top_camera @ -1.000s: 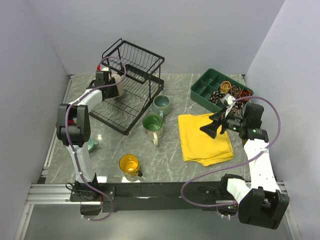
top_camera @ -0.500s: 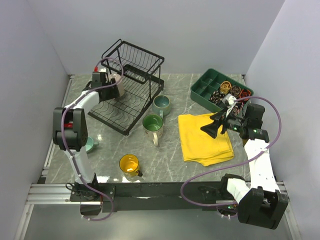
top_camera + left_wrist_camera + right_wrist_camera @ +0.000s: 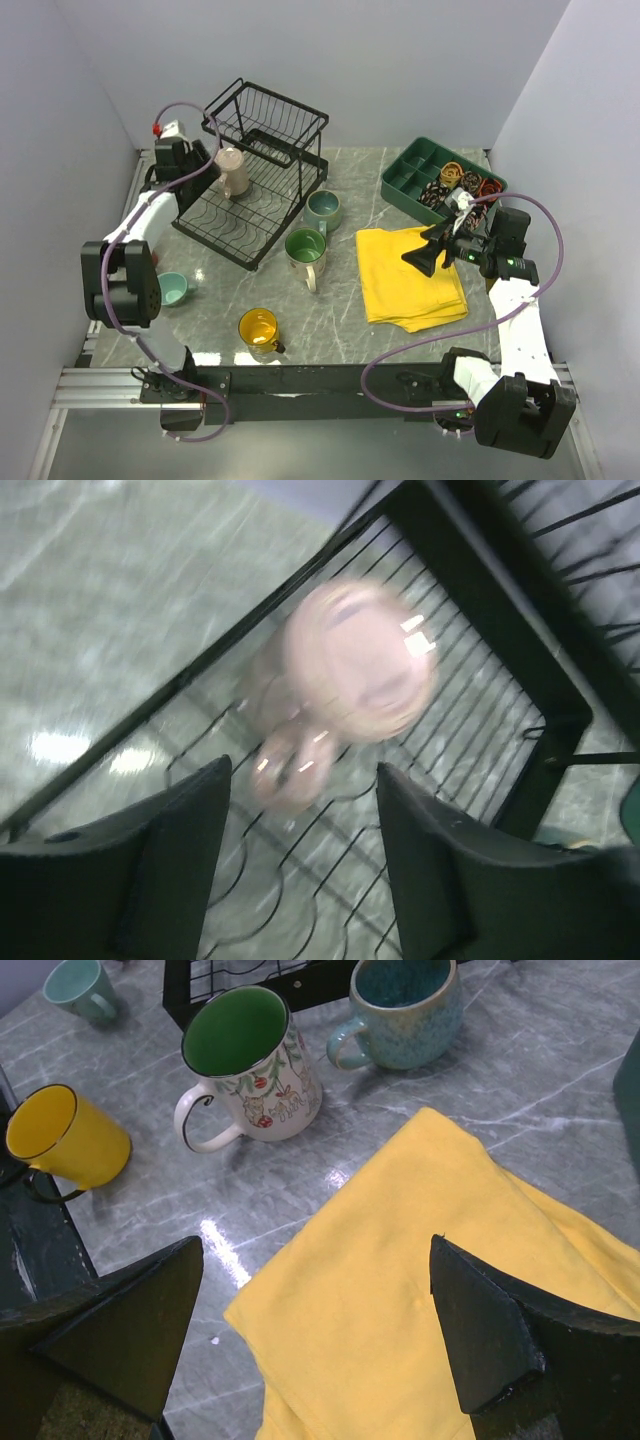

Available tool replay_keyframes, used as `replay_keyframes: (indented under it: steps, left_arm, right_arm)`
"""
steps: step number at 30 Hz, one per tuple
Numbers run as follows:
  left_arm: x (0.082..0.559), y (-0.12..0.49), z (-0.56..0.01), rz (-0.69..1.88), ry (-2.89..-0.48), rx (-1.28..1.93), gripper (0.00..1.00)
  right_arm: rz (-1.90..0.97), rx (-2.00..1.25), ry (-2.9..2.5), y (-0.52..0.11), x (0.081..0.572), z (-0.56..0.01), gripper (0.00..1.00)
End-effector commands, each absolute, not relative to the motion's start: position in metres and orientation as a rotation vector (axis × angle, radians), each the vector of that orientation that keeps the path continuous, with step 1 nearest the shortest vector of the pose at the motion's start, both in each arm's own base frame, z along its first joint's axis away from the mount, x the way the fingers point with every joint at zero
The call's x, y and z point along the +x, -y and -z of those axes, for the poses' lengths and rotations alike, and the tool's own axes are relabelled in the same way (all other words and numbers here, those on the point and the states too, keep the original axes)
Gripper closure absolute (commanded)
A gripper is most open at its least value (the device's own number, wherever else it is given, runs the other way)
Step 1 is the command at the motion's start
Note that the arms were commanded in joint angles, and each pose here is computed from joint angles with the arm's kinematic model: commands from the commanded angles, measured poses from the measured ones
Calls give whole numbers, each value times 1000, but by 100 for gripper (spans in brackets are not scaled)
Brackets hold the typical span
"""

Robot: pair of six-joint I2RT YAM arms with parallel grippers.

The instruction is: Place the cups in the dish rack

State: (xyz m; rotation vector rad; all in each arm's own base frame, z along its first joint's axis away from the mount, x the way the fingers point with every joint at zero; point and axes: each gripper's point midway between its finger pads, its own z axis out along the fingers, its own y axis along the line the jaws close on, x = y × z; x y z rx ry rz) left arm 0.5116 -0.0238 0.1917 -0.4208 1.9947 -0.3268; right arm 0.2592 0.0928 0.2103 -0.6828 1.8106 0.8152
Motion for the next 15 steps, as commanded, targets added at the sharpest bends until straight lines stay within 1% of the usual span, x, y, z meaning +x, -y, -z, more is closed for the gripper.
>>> replay_keyframes:
  steps: [1, 2, 3, 5, 6, 9, 15]
  left_arm:
    - [499, 5, -203, 323, -1928, -543, 46]
    - [493, 2, -201, 318, -1926, -562, 48]
    - [490, 0, -200, 318, -1922, -581, 58]
    - [485, -13, -192, 267, -1924, -641, 69]
    - [483, -14, -188, 274, -1930, -654, 81]
    - [484, -12, -173, 287, -1981, -636, 90]
    - [513, 5, -154, 378, -2082, -559, 99]
  right_arm:
    - [-823, -700, -1785, -93, 259, -214, 0]
    - [-826, -705, -1783, -94, 258, -214, 0]
    - [-826, -701, -1785, -93, 259, -213, 0]
    - [-825, -703, -1782, -93, 258, -214, 0]
    - [-826, -702, -1783, -93, 258, -214, 0]
    - [-826, -704, -1781, -94, 258, -215, 0]
    - [-825, -702, -1784, -93, 258, -214, 0]
